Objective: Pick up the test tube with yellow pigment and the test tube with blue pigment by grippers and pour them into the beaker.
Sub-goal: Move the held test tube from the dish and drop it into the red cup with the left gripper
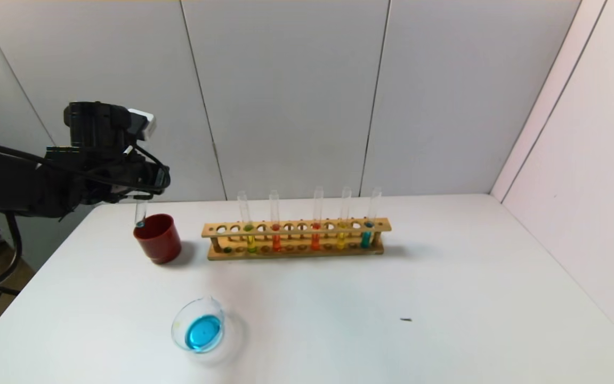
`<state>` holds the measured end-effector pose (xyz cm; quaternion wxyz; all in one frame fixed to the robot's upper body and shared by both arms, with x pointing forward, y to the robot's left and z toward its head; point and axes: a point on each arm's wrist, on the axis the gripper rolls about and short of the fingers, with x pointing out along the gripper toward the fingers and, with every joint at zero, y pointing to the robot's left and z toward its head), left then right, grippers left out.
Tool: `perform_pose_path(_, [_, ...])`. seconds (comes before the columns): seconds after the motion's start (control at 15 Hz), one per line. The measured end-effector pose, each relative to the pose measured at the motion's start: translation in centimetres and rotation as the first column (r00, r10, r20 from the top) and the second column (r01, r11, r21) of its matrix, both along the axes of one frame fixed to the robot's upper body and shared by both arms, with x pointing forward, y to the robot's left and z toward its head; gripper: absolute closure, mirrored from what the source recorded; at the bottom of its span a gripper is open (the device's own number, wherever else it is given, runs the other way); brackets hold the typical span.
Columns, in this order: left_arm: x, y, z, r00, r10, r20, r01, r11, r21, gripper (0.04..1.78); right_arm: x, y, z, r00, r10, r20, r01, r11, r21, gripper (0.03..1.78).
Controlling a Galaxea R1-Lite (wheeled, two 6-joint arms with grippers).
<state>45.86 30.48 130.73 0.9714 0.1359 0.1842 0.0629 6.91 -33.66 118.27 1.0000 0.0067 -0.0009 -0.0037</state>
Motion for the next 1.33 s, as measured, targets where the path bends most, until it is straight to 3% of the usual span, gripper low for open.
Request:
perform_pose_path(0.53, [2.8,0.8,-1.8,0.998,0.054,0.011,-0.053,0.996,-0.066,1.50,0.0,0.0,0.0,1.000,0.000,0.000,0.000,1.000,0.000,0.11])
perform_pose_path(1.33, [2.3,0.8,-5.8,0.998,0.067,0.013,-0.065,0.994,-0.084,1.50,0.0,0.0,0.0,1.000,0.000,0.000,0.000,1.000,0.000,0.11])
